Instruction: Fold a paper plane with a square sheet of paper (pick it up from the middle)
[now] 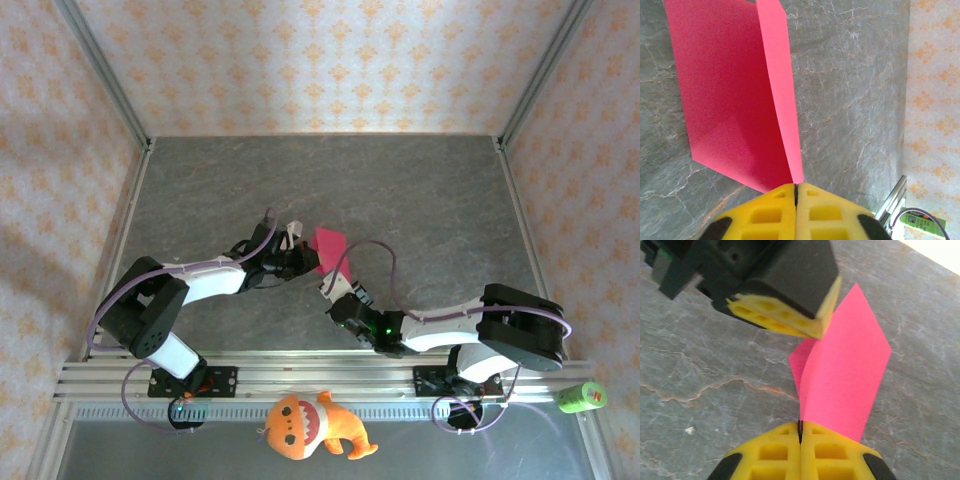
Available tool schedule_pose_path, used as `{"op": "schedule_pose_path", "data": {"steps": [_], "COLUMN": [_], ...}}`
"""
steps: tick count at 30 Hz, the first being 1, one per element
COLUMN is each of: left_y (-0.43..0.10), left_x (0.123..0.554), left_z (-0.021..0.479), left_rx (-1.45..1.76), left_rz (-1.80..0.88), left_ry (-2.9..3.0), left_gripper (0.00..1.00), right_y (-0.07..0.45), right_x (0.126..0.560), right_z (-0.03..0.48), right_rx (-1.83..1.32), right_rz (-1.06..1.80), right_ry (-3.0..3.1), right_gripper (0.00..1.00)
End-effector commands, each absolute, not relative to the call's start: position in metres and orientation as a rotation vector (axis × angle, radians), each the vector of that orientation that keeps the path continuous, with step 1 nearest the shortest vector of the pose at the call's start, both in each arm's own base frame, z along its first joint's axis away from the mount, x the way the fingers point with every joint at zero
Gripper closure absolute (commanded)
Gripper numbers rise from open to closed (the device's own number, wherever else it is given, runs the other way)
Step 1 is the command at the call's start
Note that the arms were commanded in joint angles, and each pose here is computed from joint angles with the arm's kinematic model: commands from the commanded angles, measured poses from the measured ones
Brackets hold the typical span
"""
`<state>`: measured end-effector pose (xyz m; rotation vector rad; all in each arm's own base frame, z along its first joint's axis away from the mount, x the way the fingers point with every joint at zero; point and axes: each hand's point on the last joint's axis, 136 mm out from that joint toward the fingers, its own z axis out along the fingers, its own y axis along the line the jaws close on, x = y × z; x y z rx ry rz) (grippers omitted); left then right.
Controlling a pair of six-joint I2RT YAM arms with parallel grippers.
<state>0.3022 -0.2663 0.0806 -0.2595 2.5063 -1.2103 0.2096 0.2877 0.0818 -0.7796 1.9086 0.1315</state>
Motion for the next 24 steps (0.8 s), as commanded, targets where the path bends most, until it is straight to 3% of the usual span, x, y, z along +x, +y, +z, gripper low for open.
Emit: {"op": "schedule_pose_path", "data": {"steps": [1,4,11,18,24], "left_y": [-0.254,-0.241,-0.218,-0.21,-0.218], "left_x": [0.302,0.305,0.311,0.312,0.312], "left_z": [0.082,0.085,0.101,0.112,0.111], "left_rx": [-0.291,-0.336,-0.396,-0.399,-0.378], "left_rz": [-1.139,-1.058,-0.949,-0.956,-1.002], "left_ry": [2.496,2.478,2.416,2.391,2.4], "left_gripper": [0.72,0.54,0.45,0.46,0.53], "right_y": [0.298,0.308,0.322,0.329,0.323], "right_x": [0.2,0.192,0.187,0.182,0.177], "right_z": [0.088,0.089,0.094,0.099,0.099], "right_rx": [-0.797,-0.81,-0.718,-0.693,-0.699], "right_rz": [0.243,0.406,0.83,1.056,1.113], "right_ry": [1.931,1.988,2.168,2.214,2.202], "right_gripper": [0.99,1.0,1.0,1.0,1.0]}}
